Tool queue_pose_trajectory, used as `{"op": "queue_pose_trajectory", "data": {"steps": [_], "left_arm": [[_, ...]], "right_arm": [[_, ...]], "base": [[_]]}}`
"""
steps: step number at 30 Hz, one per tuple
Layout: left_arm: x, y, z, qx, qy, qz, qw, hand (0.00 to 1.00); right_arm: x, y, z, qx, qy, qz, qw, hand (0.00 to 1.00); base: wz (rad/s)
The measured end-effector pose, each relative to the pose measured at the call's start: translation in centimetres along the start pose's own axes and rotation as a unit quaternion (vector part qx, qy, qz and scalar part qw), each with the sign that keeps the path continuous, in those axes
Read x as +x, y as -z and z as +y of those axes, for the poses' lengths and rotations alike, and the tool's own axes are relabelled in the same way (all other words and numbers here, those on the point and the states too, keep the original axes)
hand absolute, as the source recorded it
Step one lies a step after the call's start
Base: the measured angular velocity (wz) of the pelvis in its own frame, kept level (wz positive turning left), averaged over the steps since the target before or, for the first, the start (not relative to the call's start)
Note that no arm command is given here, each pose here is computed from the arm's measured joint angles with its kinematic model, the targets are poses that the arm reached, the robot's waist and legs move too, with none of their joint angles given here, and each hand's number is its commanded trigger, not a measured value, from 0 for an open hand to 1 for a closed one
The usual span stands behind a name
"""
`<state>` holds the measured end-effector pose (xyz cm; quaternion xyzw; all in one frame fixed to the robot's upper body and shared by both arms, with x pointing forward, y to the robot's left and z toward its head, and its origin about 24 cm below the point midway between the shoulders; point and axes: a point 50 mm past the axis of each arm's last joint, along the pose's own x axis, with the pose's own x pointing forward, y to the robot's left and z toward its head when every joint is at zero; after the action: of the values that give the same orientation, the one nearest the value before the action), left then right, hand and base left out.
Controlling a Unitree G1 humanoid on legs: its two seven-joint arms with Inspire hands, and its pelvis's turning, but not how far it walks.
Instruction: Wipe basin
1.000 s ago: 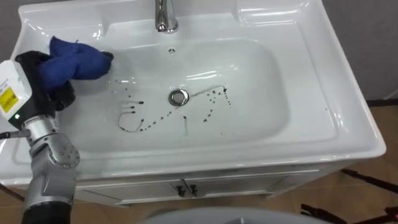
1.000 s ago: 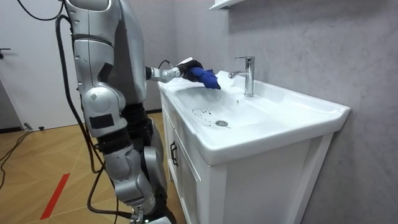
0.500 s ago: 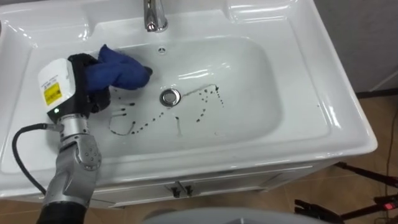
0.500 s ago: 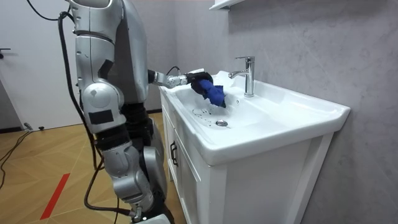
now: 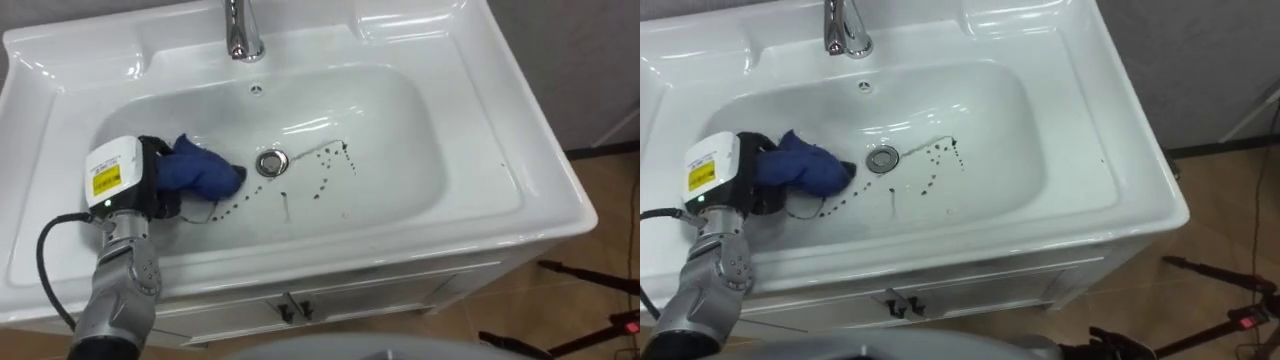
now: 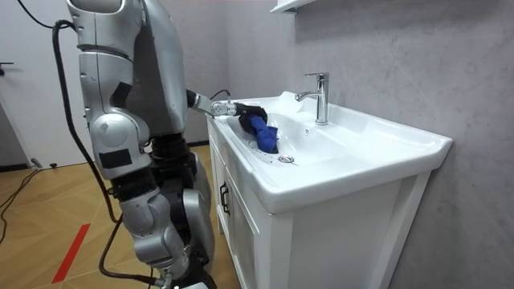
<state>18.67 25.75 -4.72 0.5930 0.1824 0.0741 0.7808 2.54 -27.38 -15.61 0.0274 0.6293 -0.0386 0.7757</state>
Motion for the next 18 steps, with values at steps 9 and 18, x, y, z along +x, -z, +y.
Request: {"op": "queue_pose_trajectory", "data": {"steps": [9, 18], "left_arm": [[-0.3, 1.6, -1.2, 0.101, 0.042, 0.013, 0.994, 1.00], [-0.1, 1.5, -1.6, 0.138, 0.051, 0.016, 0.989, 1.00]], "right_arm": [[-0.1, 0.1, -0.4, -0.080, 0.011, 0.044, 0.996, 0.00], [-0.3, 0.8, -1.0, -0.124, 0.030, 0.095, 0.987, 0.00]], "base": [[-0.08], [0.01]]}}
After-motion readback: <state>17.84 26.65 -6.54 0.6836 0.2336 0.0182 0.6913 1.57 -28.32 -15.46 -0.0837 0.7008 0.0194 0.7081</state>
